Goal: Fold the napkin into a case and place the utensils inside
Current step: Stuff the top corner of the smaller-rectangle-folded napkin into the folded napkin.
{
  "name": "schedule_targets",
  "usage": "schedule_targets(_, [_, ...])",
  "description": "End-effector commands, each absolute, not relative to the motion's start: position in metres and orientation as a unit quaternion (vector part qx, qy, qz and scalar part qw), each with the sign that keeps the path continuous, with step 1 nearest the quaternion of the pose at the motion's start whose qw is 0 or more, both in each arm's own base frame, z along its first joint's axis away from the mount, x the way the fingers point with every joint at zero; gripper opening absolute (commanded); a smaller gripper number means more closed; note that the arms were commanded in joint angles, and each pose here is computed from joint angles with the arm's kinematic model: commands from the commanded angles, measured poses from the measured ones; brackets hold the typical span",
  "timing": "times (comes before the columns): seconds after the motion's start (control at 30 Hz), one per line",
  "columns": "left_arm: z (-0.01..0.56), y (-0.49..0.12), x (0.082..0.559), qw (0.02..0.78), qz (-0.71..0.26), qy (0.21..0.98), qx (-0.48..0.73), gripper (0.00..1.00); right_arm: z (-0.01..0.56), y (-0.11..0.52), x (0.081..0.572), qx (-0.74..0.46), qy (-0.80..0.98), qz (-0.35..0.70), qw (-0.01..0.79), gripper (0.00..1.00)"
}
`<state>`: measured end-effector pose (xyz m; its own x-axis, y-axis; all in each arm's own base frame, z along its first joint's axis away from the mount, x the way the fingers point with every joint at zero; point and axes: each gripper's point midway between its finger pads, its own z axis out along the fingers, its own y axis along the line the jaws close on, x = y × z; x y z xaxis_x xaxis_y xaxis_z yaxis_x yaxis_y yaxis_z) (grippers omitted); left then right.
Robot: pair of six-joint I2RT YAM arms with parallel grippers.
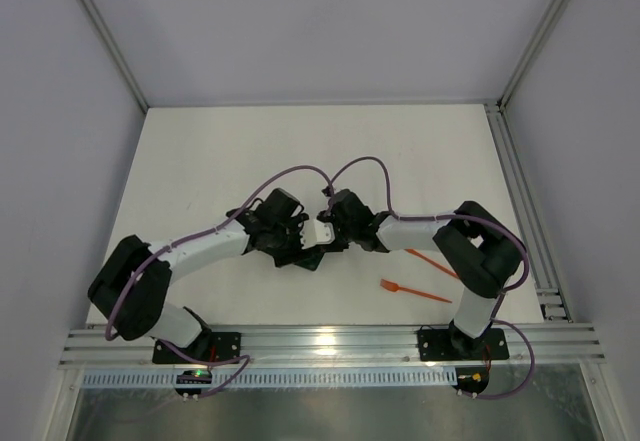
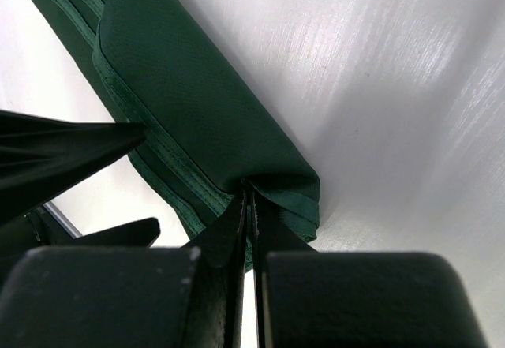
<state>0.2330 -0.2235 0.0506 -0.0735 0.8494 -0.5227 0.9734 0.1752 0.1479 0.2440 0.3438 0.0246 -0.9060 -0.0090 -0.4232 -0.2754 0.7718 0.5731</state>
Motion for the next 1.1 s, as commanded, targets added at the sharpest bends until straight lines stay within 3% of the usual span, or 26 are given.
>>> schedule_targets(0.0, [0.052, -0.232, 0.249, 0.288, -0.102, 0.692, 0.655, 0.62, 0.037, 0.347, 0.244, -0.073, 0.911, 0.347, 0.211, 0.04])
schedule_targets(0.3, [0.039, -0.231, 0.255, 0.279, -0.088, 0.699, 0.652, 0.59, 0.037, 0.346, 0.243, -0.076, 0.911, 0.348, 0.209, 0.04])
schedule_targets(0.5, [0.042, -0.233, 0.257, 0.282, -0.089, 0.706, 0.643, 0.26, 0.045, 0.348, 0.243, -0.083, 0.906, 0.357, 0.213, 0.04])
schedule_targets(0.6, [0.045, -0.232, 0.255, 0.284, -0.092, 0.708, 0.639, 0.22, 0.054, 0.351, 0.244, -0.087, 0.9, 0.366, 0.219, 0.04])
schedule_targets(0.8, [0.046, -0.231, 0.258, 0.285, -0.087, 0.717, 0.63, 0.0, 0.064, 0.356, 0.245, -0.096, 0.896, 0.374, 0.219, 0.04])
schedule_targets(1.07, [0.057, -0.231, 0.273, 0.33, -0.063, 0.726, 0.6, 0.0, 0.069, 0.371, 0.229, -0.083, 0.885, 0.419, 0.186, 0.07])
